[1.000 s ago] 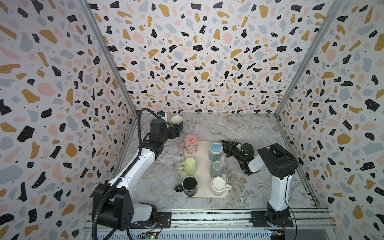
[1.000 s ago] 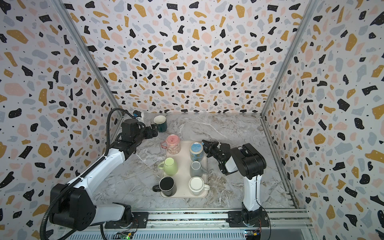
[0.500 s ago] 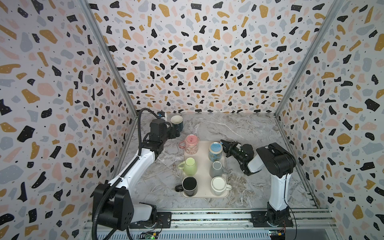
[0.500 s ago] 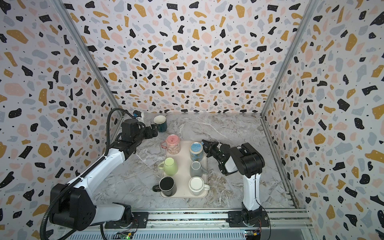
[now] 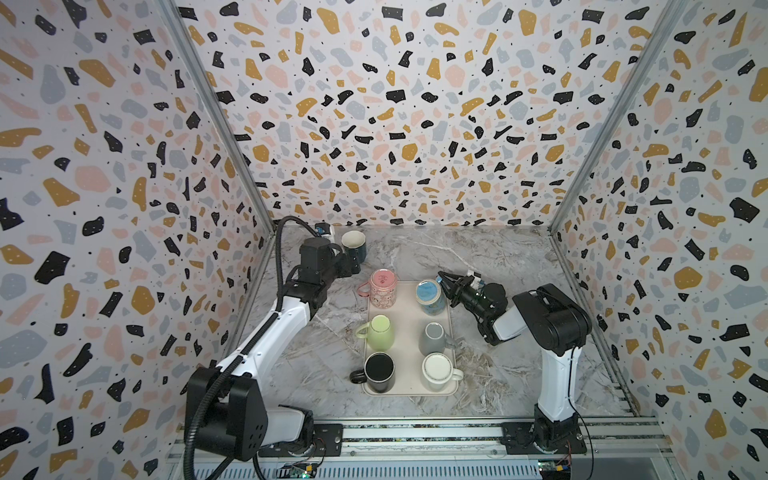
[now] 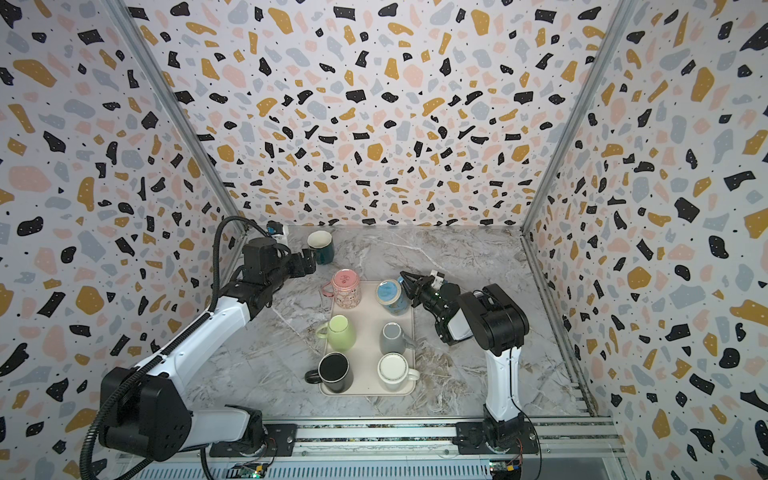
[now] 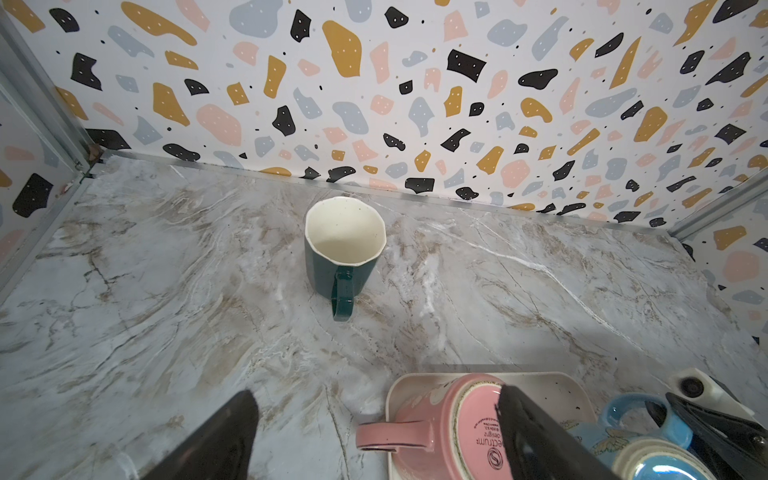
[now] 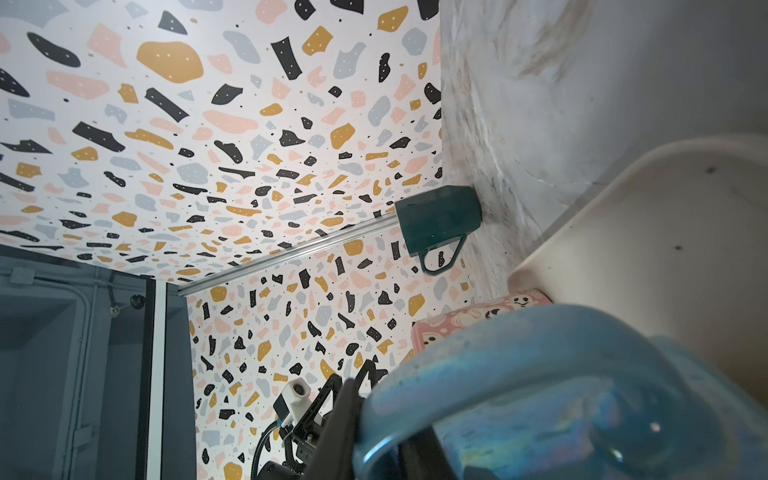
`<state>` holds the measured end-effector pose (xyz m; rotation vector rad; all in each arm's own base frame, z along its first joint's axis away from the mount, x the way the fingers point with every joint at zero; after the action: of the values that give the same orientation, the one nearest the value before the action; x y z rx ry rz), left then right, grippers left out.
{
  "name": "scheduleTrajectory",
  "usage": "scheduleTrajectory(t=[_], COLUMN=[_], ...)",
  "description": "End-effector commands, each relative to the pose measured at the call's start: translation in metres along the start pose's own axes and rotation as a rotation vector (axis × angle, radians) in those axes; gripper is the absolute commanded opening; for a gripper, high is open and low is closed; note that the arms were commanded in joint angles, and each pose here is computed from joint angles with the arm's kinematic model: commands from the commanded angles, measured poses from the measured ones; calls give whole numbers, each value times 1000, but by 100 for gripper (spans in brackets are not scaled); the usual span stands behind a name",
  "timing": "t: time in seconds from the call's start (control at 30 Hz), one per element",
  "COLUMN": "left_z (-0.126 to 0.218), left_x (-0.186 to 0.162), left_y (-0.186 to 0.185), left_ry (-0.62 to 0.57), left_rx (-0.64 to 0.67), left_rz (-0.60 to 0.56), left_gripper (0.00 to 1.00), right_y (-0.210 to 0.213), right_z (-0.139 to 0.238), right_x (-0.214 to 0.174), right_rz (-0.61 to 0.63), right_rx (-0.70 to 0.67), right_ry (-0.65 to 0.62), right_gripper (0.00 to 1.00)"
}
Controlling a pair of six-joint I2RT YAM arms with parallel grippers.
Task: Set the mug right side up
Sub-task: 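Close the right gripper on the light blue mug's handle, then lift the light blue mug off the tray and rotate it upright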
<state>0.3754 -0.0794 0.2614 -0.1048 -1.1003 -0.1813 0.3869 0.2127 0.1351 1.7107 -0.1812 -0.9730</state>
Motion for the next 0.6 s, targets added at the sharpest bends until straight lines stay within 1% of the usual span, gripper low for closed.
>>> scheduleTrajectory(t=[0.0, 0.17, 0.57], left_z=[4, 4, 4], left_x=[13, 13, 14], left_y=[0, 1, 0], left_ry=[-42, -43, -45], left_rx=[-8, -7, -8], left_rz=[-7, -6, -9], left_gripper=[91, 91, 91], right_y=[12, 14, 32], right_z=[-6, -9, -24], right_x=[-10, -15, -28], right_rz=[114, 160, 324], right_rx=[29, 14, -10], right_ry=[58, 81, 137], right_gripper=[0, 0, 0])
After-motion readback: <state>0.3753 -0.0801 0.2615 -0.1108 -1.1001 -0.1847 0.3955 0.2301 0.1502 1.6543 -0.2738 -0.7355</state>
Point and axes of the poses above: each gripper's point midway between its finger pads, its own z axis back along the fingers, its own y axis along the line the jaws close on, x = y × z, the point moved 5 cm from there along z, back along the fingers, and after that the axes turned 15 degrees about -z, right-handed, at the moved point
